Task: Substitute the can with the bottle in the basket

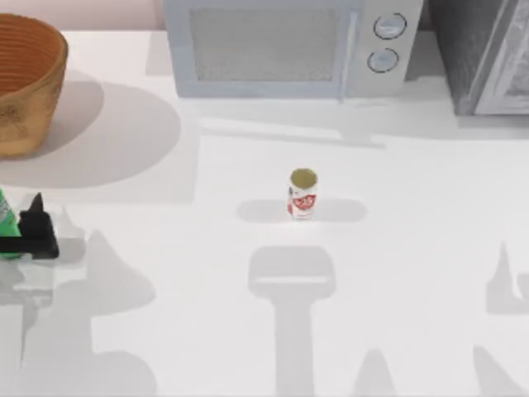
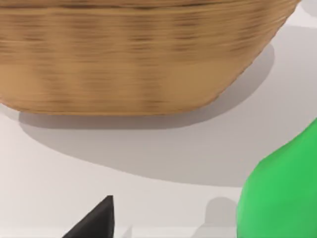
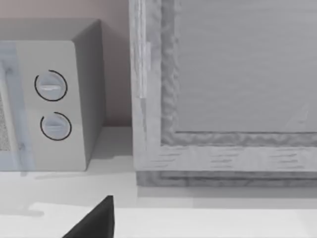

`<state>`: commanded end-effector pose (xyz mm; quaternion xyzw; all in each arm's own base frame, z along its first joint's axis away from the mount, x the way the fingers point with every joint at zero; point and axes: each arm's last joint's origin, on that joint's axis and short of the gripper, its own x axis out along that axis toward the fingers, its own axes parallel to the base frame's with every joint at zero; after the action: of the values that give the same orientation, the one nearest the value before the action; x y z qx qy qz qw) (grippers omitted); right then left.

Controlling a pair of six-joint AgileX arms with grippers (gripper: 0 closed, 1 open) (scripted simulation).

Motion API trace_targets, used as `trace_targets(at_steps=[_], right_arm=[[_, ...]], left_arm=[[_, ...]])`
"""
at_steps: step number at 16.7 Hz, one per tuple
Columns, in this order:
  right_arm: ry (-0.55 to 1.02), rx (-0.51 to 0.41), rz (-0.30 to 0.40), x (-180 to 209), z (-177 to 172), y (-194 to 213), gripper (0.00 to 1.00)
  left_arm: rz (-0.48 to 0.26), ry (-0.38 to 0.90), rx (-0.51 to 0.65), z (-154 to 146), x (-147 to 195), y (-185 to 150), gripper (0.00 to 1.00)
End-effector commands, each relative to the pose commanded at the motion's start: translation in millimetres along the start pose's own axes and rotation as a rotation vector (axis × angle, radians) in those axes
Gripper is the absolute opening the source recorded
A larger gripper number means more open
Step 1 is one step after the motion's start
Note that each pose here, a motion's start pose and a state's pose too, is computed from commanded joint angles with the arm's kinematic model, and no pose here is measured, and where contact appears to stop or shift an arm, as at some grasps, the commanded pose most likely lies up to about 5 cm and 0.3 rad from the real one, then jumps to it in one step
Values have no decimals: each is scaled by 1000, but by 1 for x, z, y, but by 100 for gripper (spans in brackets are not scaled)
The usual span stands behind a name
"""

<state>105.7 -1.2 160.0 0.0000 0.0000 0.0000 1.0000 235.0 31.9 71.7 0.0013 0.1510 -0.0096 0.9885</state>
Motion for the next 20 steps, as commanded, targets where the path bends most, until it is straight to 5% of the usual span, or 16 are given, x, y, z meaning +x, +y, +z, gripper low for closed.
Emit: trace_targets(at_steps=[4,17,20], right_arm=[[0,0,0,0,0,0,100],[0,0,0,0,0,0,100],[0,0,0,0,0,0,100]], left_arm=[[0,-2,0,0,2,0,100],[0,-2,0,0,2,0,2],[0,-2,0,0,2,0,0]])
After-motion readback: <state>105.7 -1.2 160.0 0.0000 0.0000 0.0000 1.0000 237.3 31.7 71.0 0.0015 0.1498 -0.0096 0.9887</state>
